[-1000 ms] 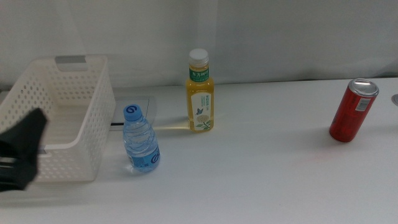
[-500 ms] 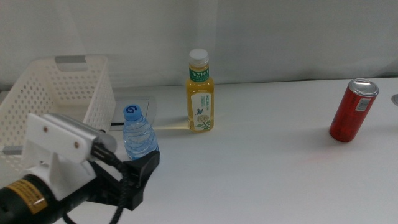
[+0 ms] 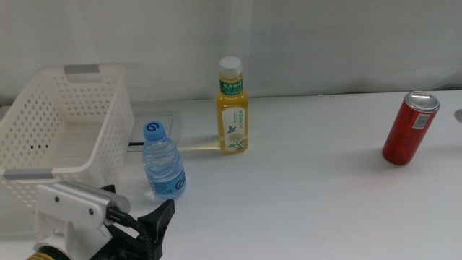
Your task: Use arms to grab the bottles and put them into the dustbin to the left of the table.
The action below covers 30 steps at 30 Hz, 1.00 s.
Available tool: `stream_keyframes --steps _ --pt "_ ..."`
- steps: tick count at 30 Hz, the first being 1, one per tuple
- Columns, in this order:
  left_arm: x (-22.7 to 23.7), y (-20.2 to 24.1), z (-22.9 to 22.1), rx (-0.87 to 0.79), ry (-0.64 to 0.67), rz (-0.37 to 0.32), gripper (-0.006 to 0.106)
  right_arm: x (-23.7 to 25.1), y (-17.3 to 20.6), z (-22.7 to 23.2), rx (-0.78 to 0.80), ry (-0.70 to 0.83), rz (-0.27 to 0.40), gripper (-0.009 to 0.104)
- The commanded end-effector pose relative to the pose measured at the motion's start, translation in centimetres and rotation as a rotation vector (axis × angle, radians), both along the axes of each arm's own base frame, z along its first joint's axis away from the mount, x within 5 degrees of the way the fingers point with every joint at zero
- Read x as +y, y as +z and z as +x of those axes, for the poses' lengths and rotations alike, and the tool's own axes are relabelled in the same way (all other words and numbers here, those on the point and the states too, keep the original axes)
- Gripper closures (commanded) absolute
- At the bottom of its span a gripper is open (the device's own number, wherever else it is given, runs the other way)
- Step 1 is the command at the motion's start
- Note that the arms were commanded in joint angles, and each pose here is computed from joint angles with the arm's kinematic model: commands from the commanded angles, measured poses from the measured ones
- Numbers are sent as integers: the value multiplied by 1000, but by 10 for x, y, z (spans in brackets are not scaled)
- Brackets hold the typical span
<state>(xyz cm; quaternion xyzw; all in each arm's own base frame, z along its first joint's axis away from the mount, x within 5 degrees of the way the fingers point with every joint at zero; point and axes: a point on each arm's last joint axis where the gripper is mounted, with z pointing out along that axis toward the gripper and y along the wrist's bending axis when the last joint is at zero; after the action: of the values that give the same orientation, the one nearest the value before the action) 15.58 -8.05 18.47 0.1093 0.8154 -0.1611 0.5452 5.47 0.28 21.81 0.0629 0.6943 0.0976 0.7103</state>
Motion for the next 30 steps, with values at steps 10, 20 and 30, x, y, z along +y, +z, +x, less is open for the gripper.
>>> stream_keyframes --steps 10,20,30 --pt "-5 -33 19 -70 45 46 9 -1 0 -3 -33 -8 -1 -8" --pt "-5 -61 36 -108 142 31 9 -1 0 -3 -36 -8 0 -8" --pt "-23 -66 63 -143 133 3 9 -1 0 -3 -36 -8 0 -8"
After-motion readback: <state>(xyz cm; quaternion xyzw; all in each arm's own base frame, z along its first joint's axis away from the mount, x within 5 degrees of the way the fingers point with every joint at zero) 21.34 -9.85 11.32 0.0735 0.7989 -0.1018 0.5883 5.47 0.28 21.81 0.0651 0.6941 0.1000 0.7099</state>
